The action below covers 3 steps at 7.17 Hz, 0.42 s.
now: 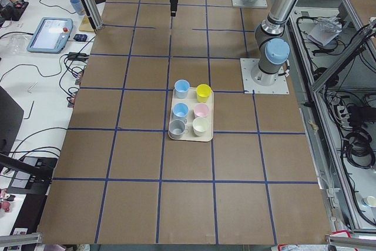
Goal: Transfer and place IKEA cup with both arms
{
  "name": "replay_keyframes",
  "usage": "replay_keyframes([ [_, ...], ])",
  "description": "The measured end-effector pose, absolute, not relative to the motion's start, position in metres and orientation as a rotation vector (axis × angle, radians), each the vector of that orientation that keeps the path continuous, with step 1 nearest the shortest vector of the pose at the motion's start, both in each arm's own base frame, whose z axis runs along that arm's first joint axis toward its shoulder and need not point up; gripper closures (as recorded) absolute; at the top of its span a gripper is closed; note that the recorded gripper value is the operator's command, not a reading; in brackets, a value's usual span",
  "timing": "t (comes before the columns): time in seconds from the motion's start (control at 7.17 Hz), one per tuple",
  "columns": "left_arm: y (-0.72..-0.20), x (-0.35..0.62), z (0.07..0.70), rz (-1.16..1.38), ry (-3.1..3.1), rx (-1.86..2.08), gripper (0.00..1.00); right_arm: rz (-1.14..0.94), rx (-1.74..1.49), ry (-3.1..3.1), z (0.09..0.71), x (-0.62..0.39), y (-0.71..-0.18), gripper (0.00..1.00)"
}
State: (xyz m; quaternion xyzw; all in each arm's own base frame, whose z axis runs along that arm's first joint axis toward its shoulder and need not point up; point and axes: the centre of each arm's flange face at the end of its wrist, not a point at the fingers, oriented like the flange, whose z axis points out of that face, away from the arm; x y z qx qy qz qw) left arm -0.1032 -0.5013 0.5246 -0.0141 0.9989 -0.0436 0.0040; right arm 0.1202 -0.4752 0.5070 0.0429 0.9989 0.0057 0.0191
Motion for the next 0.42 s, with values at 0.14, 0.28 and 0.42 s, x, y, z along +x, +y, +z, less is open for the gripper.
replay_keyframes([
  [0.14,-0.5053,-0.1105,0.5281,-0.143,3.131,-0.036,0.00,0.019,0.132,3.100,0.5080,0.1206,-0.4740,0.00],
  [0.28,-0.5092,-0.1135,0.5315,-0.150,3.134,-0.032,0.00,0.020,0.132,3.100,0.5082,0.1209,-0.4736,0.00],
  [0.42,-0.5100,-0.1147,0.5322,-0.150,3.132,-0.028,0.00,0.023,0.131,3.101,0.5077,0.1211,-0.4734,0.00],
])
